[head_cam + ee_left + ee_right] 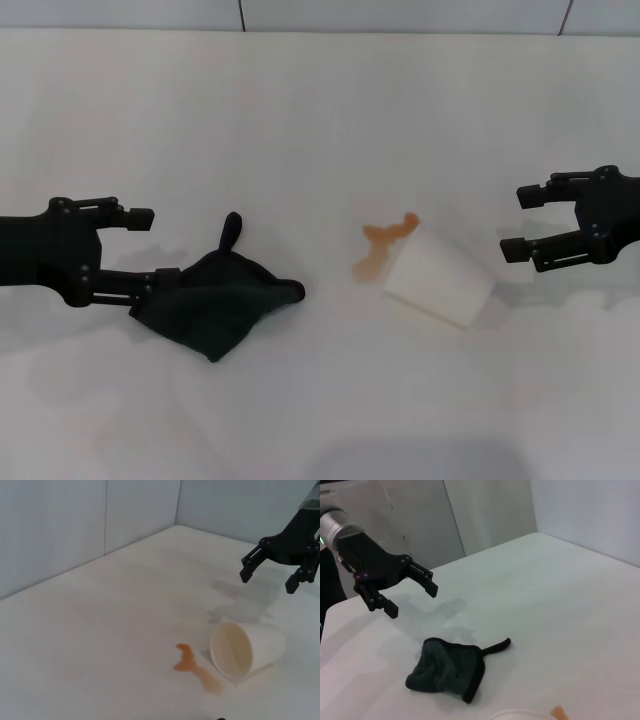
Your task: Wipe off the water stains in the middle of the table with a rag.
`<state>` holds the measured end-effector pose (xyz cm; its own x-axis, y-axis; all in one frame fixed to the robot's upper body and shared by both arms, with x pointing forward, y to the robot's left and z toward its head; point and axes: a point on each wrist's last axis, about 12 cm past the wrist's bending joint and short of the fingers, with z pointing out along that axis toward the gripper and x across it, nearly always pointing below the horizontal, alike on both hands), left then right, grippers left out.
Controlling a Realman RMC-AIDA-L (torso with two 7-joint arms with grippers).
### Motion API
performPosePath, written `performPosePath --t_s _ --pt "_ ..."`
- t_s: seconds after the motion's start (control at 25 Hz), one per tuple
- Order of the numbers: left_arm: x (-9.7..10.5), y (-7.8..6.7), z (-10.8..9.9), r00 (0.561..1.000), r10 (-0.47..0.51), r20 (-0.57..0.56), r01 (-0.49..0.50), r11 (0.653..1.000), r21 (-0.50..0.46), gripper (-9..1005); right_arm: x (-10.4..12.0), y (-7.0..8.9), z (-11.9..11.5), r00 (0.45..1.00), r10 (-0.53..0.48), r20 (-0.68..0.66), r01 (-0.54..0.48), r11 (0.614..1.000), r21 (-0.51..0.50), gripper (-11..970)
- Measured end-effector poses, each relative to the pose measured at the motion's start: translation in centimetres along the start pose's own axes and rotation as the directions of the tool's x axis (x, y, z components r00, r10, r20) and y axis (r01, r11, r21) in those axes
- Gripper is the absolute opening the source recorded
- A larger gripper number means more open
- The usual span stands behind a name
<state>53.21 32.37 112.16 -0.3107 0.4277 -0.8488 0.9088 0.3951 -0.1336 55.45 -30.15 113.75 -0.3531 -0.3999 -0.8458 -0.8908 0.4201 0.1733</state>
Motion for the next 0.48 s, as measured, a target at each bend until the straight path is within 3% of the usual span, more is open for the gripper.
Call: performPosePath --t_s 0.48 --pt "0.43 -0.48 0.23 1.000 0.024 0.017 -0.024 1.000 0.011 874 0.01 -0.07 -0.05 1.000 0.009 0.010 -0.009 1.000 0.012 856"
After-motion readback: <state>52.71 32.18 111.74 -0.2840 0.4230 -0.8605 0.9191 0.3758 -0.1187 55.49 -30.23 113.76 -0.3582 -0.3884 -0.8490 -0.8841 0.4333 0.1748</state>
